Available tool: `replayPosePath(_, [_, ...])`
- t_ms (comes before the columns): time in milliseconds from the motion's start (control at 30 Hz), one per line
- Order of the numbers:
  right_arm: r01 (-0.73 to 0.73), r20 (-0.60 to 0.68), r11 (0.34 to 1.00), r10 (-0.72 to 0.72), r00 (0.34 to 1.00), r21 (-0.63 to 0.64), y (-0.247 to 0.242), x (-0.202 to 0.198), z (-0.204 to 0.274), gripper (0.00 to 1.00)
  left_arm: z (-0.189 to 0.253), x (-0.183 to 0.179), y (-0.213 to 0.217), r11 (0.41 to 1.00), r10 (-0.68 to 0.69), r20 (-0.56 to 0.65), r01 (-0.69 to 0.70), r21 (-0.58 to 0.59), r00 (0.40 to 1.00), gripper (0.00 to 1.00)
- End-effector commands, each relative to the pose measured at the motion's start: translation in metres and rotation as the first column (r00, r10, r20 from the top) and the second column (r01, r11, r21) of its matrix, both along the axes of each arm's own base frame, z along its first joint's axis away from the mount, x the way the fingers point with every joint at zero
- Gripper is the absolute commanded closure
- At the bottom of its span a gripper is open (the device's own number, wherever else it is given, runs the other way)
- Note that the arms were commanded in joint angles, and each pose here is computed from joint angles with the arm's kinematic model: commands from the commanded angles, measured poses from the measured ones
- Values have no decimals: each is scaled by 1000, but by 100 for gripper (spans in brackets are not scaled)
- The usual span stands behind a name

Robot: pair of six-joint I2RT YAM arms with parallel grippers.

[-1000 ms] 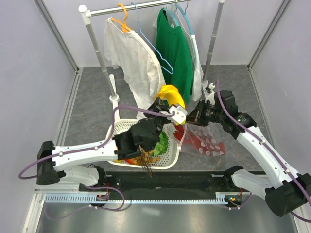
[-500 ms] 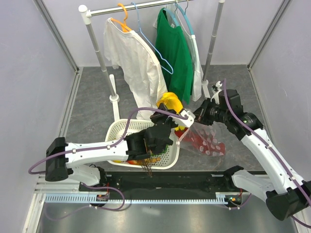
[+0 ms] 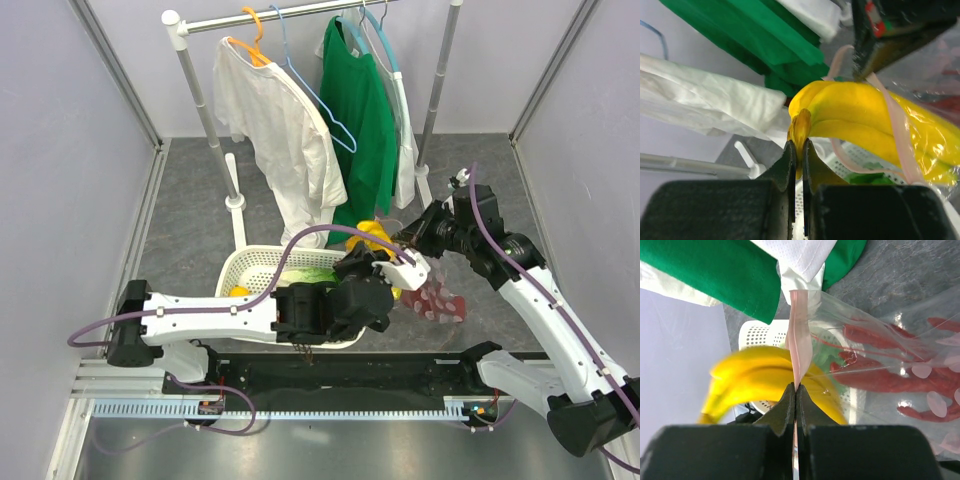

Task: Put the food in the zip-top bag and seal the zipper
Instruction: Place the fake fruit in the zipper food storage bag.

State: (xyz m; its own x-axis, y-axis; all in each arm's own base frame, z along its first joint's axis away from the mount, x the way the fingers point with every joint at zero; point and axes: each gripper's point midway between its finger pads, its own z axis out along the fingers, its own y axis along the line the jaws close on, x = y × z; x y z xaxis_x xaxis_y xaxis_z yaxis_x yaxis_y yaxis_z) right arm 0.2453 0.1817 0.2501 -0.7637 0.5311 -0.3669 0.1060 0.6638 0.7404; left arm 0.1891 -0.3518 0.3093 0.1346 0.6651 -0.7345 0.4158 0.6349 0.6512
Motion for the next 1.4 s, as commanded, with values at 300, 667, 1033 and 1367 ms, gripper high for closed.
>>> replayPosePath(300, [-249,179,965,231,956,87,26,-20,32,100,-28,-7,-16,932,-172,-347,39,-360,922,98])
replayPosePath(667, [-442,324,896,406,855,45,34,-49,50,100,-21,-25,-24,851,-446,-230,331,-407,865,31])
replayPosePath(1033, [-483,408,875,456,791,-40,29,-57,66,100,0,-70,56,701,-712,-232,652,-289,663,4])
replayPosePath(1367, [-550,470,829,528,707,-103,29,-71,82,100,-54,-80,58,447,-867,-258,894,-19,427,22])
